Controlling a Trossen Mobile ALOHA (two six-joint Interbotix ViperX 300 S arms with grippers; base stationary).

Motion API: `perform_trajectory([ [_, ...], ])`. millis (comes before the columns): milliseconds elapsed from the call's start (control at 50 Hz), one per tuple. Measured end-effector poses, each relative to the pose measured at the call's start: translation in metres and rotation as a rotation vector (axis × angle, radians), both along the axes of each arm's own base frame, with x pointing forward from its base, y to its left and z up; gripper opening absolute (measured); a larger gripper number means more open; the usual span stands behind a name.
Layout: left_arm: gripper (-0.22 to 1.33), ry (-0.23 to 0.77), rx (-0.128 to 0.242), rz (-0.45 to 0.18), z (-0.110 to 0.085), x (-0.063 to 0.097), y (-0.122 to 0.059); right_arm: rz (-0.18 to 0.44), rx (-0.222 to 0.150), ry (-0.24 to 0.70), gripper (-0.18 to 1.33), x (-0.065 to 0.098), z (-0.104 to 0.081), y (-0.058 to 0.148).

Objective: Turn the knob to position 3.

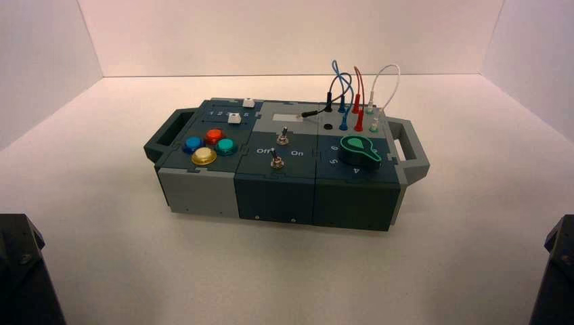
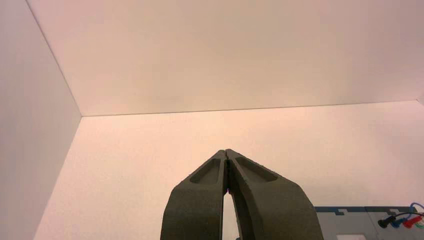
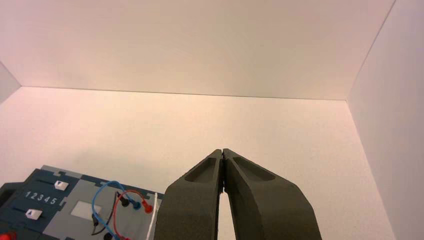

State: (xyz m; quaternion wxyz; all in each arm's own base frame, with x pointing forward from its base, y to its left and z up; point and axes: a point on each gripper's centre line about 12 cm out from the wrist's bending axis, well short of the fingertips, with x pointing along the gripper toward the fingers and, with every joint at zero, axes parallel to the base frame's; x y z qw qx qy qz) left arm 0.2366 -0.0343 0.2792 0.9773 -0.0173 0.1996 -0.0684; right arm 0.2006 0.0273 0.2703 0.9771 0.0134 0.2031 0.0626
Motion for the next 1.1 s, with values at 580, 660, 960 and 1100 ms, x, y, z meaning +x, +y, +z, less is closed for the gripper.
perform_trajectory([
  [580,-0.16,0.089,0.017,-0.111,-0.014,-0.001,-0.026,-0.001,0.010,0.006,-0.14,0.001,-0.001,0.000],
  [660,-0.16,0.153,0.038,-0.202,-0.025,-0.002,-0.049,0.000,0.010,0.020,-0.14,0.002,-0.003,0.001],
  [960,-0.16,0.323,0.127,-0.488,-0.057,-0.020,-0.123,0.020,-0.005,0.137,-0.14,0.011,-0.024,0.007],
  [1100,-0.16,0.425,0.187,-0.580,-0.075,-0.033,-0.146,0.060,-0.022,0.233,-0.14,0.017,-0.034,0.017],
])
